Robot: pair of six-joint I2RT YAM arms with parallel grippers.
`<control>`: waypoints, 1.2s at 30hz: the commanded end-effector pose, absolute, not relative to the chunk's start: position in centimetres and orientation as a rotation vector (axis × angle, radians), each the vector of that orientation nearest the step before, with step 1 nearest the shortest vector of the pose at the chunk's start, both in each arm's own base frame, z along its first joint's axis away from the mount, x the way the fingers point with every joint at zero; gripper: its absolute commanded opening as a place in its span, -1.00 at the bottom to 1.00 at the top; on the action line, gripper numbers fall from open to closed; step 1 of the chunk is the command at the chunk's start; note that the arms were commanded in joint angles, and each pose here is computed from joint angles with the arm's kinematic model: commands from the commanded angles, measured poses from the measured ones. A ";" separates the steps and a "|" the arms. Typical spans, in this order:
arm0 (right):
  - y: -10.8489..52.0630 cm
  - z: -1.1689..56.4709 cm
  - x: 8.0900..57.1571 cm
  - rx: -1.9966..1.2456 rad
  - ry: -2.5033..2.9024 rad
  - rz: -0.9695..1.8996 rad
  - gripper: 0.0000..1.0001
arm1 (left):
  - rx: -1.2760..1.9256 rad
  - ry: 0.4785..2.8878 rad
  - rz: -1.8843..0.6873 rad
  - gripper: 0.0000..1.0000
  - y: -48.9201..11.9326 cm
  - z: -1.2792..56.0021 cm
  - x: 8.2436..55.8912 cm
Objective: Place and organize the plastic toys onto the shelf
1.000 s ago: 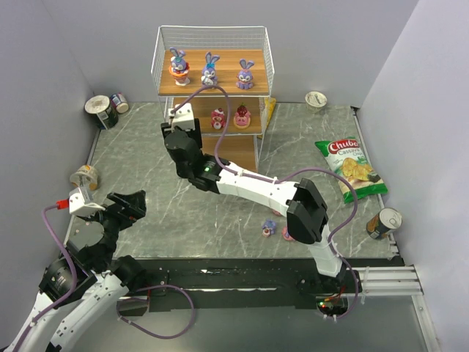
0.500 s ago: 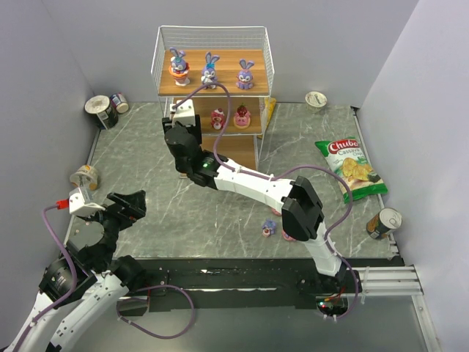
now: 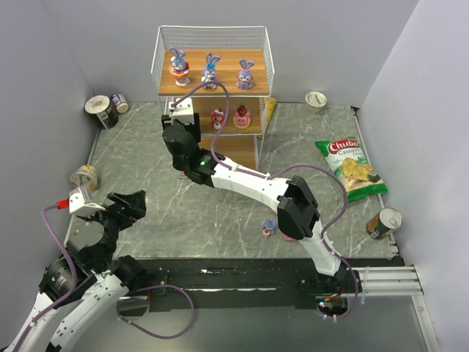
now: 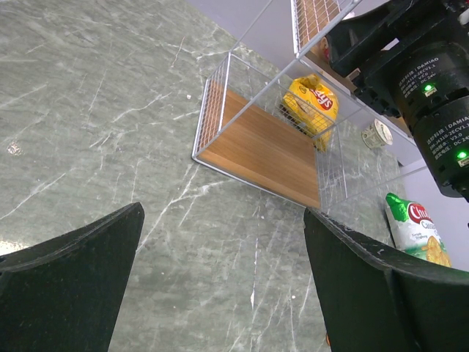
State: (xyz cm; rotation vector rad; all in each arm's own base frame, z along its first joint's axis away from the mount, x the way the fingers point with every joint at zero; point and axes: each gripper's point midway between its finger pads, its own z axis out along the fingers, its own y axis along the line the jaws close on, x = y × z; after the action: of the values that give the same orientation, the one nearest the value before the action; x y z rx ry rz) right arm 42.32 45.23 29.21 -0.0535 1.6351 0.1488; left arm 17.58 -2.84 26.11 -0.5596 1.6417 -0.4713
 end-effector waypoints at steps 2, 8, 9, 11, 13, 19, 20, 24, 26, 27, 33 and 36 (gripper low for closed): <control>43.7 29.3 43.4 -0.009 1.629 0.072 -0.25 | -0.571 1.622 -0.481 0.93 -2.7 26.9 17.5; 43.7 29.0 43.5 -0.034 1.625 0.057 -0.10 | -0.572 1.623 -0.481 0.93 -2.7 26.9 17.5; 43.6 29.1 43.6 -0.035 1.623 0.061 -0.08 | -0.573 1.620 -0.483 0.93 -2.7 26.9 17.5; 43.7 28.9 43.7 -0.044 1.623 0.054 -0.01 | -0.572 1.622 -0.482 0.93 -2.7 26.9 17.5; 43.8 28.8 43.7 -0.051 1.622 0.048 0.08 | -0.572 1.623 -0.481 0.93 -2.7 26.9 17.5; 43.9 29.0 43.6 -0.052 1.619 0.055 0.25 | -0.573 1.623 -0.479 0.93 -2.7 26.9 17.5; 43.8 29.1 43.6 -0.049 1.617 0.056 0.28 | -0.574 1.622 -0.479 0.93 -2.6 26.9 17.5; 43.7 29.5 43.4 -0.047 1.610 0.072 0.39 | -0.574 1.622 -0.481 0.93 -2.6 26.9 17.5; 43.6 29.6 43.2 -0.045 1.601 0.075 0.47 | -0.573 1.622 -0.480 0.93 -2.6 26.9 17.5; 43.5 29.8 43.1 -0.046 1.596 0.074 0.48 | -0.573 1.622 -0.480 0.93 -2.6 26.9 17.5; 43.1 30.3 42.7 -0.035 1.583 0.079 0.53 | -0.577 1.622 -0.479 0.93 -2.6 26.9 17.5; 43.1 30.8 42.1 -0.048 1.572 0.073 0.54 | -0.577 1.623 -0.478 0.93 -2.6 26.8 17.5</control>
State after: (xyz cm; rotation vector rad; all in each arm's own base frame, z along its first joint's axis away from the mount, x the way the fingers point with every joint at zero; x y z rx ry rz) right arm 43.06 44.14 27.84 -0.0810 1.6170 0.0704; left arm 17.59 -2.84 26.10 -0.5598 1.6419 -0.4707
